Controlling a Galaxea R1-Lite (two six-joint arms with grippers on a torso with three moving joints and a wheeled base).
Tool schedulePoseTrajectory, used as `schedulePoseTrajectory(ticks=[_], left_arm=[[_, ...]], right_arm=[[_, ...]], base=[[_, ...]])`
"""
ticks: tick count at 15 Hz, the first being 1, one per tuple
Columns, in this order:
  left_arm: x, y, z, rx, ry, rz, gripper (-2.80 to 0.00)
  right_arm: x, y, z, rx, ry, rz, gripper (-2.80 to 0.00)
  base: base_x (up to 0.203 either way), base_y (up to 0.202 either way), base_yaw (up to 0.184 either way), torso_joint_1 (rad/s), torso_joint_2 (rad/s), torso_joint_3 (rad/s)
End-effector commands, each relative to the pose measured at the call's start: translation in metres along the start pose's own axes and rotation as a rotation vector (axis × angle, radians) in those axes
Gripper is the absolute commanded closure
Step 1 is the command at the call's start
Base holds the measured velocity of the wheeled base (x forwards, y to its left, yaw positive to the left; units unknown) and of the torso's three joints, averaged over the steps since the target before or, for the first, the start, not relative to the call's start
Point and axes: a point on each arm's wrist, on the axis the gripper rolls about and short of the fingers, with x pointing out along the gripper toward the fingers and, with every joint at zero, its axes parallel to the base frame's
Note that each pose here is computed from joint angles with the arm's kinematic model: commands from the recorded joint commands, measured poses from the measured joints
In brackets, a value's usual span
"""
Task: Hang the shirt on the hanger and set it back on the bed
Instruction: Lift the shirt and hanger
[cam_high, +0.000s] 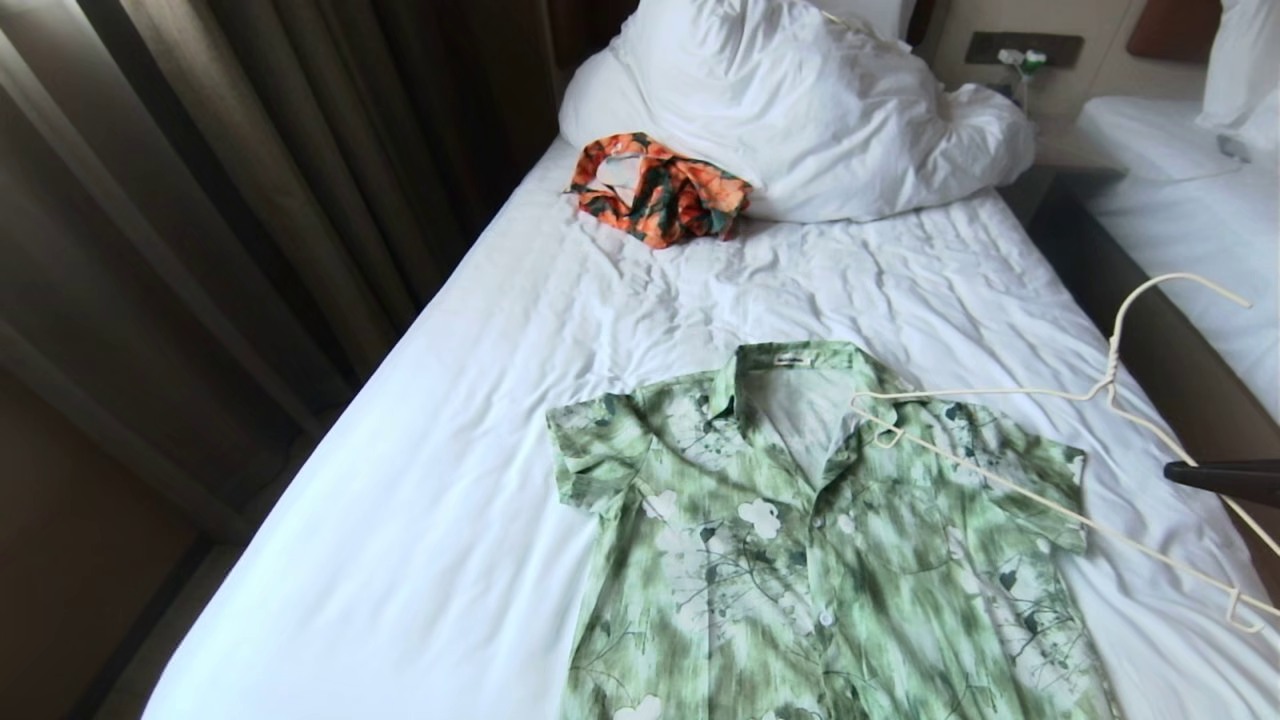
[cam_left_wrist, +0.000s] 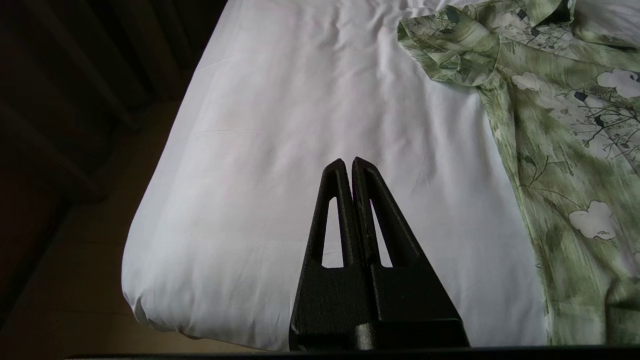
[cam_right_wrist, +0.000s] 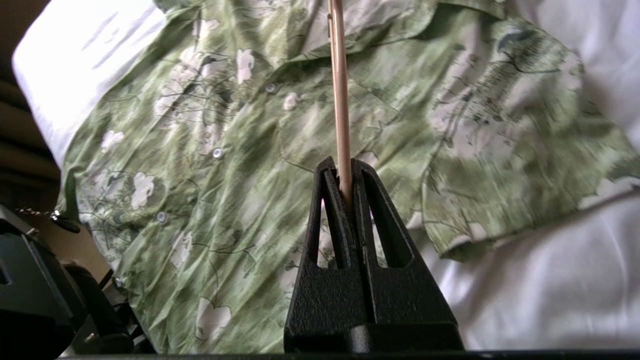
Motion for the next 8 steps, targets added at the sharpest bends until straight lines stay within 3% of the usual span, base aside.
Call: schedulePoseTrajectory(ticks=[1,8], left_arm=[[0.0,0.0,0.0,0.0,-0.002,0.0,0.0],[0.0,0.0,0.0,0.0,-0.002,0.0,0.0]], right_arm=[[0.009,0.004,0.003,-0.017,-0.01,0.052,0.0],[0.074,0.035,0.019,-0.141,-0.023,0.334,0.0]], base=[[0.0,0.0,0.0,0.0,0.0,0.0],[0.0,0.0,0.0,0.0,0.0,0.0]])
